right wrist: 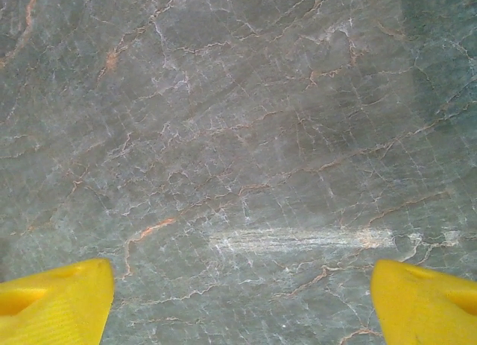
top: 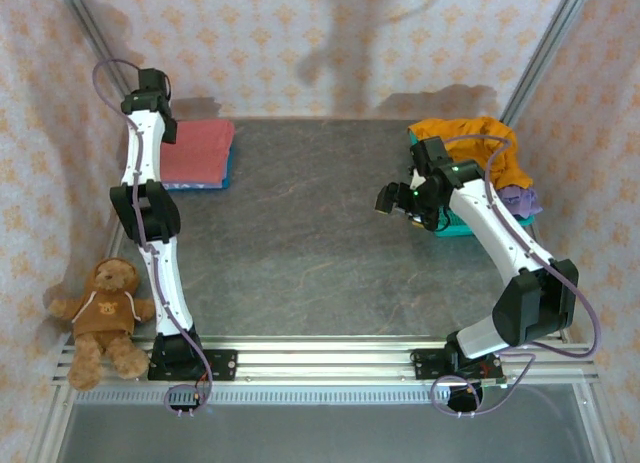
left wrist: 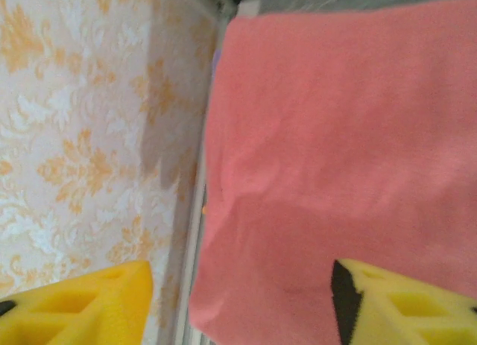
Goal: Fold and stack the t-shirts
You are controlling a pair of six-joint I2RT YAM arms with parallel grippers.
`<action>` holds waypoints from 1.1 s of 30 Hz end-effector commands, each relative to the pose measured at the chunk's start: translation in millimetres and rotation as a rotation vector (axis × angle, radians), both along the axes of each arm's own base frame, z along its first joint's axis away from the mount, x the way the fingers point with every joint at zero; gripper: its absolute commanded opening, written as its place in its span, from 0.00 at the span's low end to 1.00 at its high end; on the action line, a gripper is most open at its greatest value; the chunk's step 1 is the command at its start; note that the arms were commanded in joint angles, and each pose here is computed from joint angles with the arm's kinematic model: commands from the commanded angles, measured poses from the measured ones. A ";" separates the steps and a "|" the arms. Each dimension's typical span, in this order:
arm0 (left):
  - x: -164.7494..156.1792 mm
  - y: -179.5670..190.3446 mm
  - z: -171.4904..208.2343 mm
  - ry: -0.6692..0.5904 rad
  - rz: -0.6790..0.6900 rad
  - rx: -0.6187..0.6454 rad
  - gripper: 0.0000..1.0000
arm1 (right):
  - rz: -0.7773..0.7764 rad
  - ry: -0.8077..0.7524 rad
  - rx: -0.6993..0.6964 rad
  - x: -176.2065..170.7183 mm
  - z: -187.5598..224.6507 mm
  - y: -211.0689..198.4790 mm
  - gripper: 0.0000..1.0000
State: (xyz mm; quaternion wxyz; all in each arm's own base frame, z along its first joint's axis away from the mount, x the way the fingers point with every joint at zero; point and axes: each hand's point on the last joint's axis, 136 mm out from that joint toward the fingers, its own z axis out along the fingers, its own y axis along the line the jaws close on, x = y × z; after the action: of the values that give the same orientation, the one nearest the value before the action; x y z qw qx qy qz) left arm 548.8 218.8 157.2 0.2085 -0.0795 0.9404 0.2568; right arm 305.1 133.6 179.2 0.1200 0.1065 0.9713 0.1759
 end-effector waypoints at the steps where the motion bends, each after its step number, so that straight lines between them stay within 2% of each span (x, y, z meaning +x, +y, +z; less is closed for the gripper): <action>1: -22.0 31.5 -8.3 0.041 0.157 0.061 0.71 | 0.001 -0.007 -0.030 -0.3 7.3 -6.9 0.89; 7: -35.7 20.4 18.6 -0.045 0.212 -0.066 0.72 | -0.012 -0.023 -0.057 0.1 8.8 -12.7 0.90; 8: -37.8 14.8 30.6 -0.078 0.216 -0.096 0.82 | -0.018 -0.034 -0.074 1.5 9.1 -15.8 0.90; 9: -40.1 8.0 43.5 -0.110 0.215 -0.126 0.97 | -0.024 -0.046 -0.087 2.5 10.1 -18.4 0.91; 10: -42.1 -1.0 56.7 -0.147 0.204 -0.160 1.00 | -0.024 -0.065 -0.094 4.6 12.0 -19.8 0.92; 11: -45.1 -11.0 73.1 -0.189 0.188 -0.181 1.00 | -0.020 -0.085 -0.094 6.4 14.3 -20.2 1.00; 13: -51.8 -32.4 97.6 -0.253 0.130 -0.214 1.00 | -0.027 -0.121 -0.111 10.9 19.4 -23.5 0.99; 17: -76.6 -75.4 154.9 -0.462 0.046 -0.268 1.00 | -0.050 -0.189 -0.165 21.2 24.9 -33.3 0.99; 21: -100.9 -125.9 176.8 -0.665 -0.059 -0.339 0.99 | -0.074 -0.326 -0.242 33.8 19.1 -49.1 0.99; 24: -117.3 -159.9 171.3 -0.811 -0.155 -0.261 0.99 | -0.092 -0.522 -0.307 46.4 22.2 -62.8 0.99; 27: -134.3 -188.0 142.1 -0.814 -0.259 -0.131 0.99 | -0.178 -0.668 -0.433 50.3 24.7 -90.4 0.99; 29: -143.0 -198.0 111.8 -0.778 -0.294 -0.143 0.99 | -0.230 -0.722 -0.536 51.3 23.3 -109.3 0.99; 33: -159.5 -197.0 60.7 -0.778 -0.220 -0.219 0.99 | -0.279 -0.795 -0.625 53.6 7.0 -129.2 0.99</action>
State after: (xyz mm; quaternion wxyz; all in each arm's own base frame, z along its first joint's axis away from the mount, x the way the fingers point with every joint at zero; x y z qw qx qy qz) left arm 384.0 11.7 192.9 0.4928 -0.0487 0.8651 0.0802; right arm 340.1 31.1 152.9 0.4356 0.0874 0.8942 -0.0556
